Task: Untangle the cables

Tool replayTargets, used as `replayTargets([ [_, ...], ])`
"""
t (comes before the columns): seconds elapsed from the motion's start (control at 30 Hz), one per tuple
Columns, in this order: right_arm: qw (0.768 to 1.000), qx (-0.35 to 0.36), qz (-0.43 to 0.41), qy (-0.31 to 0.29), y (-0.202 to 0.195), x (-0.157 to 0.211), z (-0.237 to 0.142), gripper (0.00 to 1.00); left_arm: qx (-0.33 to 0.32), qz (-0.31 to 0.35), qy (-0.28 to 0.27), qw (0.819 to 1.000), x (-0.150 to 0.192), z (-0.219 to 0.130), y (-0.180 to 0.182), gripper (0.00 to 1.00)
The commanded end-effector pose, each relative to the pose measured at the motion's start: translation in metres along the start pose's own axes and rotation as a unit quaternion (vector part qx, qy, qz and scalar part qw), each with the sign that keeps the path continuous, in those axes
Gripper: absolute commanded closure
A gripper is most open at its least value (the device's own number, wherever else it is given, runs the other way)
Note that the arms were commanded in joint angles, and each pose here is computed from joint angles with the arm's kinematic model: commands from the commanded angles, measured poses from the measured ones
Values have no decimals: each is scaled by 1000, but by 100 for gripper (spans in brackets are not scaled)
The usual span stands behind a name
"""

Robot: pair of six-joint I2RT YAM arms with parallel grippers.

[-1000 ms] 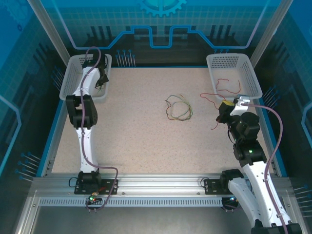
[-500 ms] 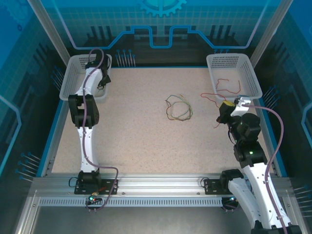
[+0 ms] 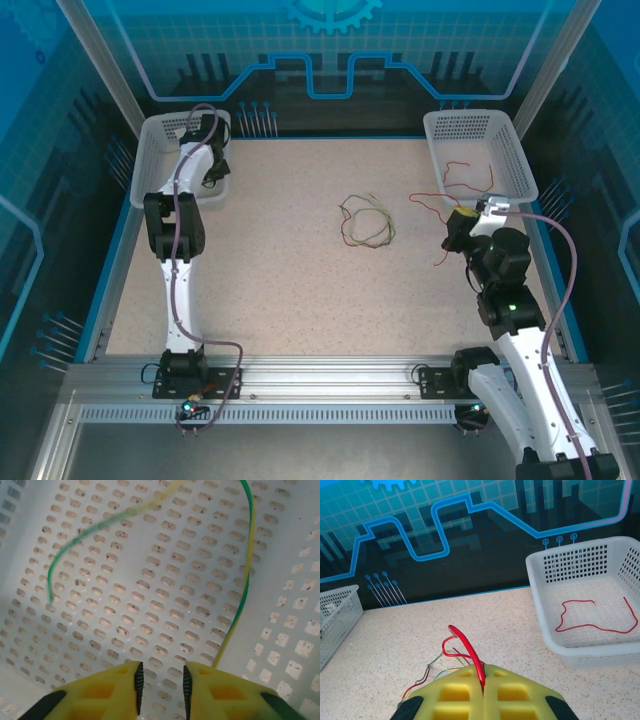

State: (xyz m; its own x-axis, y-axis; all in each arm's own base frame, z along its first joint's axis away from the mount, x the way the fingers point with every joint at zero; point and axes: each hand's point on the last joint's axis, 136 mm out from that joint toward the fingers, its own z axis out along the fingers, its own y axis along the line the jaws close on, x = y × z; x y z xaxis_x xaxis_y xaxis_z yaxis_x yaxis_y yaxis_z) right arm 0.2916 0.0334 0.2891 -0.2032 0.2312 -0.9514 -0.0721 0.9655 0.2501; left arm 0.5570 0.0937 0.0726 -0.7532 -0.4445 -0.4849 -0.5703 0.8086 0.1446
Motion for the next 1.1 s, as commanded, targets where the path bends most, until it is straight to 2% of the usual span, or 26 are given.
replayTargets([
  [0.0, 999, -10, 2, -36, 5, -25, -6, 100, 15, -1, -41, 999, -22, -39, -2, 62],
  [0.1, 999, -12, -1, -36, 7, -29, -8, 100, 21, -6, -70, 997, -39, -66, 4, 48],
  [0.3, 999, -16, 2, -37, 8, -29, -7, 100, 40, -20, -134, 990, -73, -128, 18, 45],
  [0.4, 999, -22, 8, -29, 10, -26, -5, 100, 37, -22, -150, 988, -76, -153, 28, 44],
  [0.43, 999, -21, 7, -29, 9, -26, -5, 100, 34, -22, -157, 987, -75, -161, 31, 39],
  [0.5, 999, -21, 7, -30, 10, -28, -4, 100, 43, -20, -165, 985, -71, -176, 32, 37],
  [0.57, 999, -24, 0, -30, 12, -31, -3, 100, 64, -11, -173, 983, -60, -193, 27, 37],
  [0.7, 999, -18, -10, -30, 13, -44, 8, 100, 117, 9, -221, 968, -27, -248, 8, 37],
  [0.83, 998, -24, -6, -51, 18, -66, 22, 100, 243, 13, -268, 932, 25, -298, -28, 36],
  [0.93, 997, -16, -15, -74, 18, -86, 31, 100, 292, 27, -300, 908, 68, -326, -45, 37],
  [0.97, 995, -15, -20, -94, 20, -104, 31, 100, 307, 28, -298, 904, 83, -329, -49, 38],
  [1.07, 991, -10, -36, -130, 21, -128, 39, 100, 361, 56, -276, 889, 126, -340, -70, 38],
])
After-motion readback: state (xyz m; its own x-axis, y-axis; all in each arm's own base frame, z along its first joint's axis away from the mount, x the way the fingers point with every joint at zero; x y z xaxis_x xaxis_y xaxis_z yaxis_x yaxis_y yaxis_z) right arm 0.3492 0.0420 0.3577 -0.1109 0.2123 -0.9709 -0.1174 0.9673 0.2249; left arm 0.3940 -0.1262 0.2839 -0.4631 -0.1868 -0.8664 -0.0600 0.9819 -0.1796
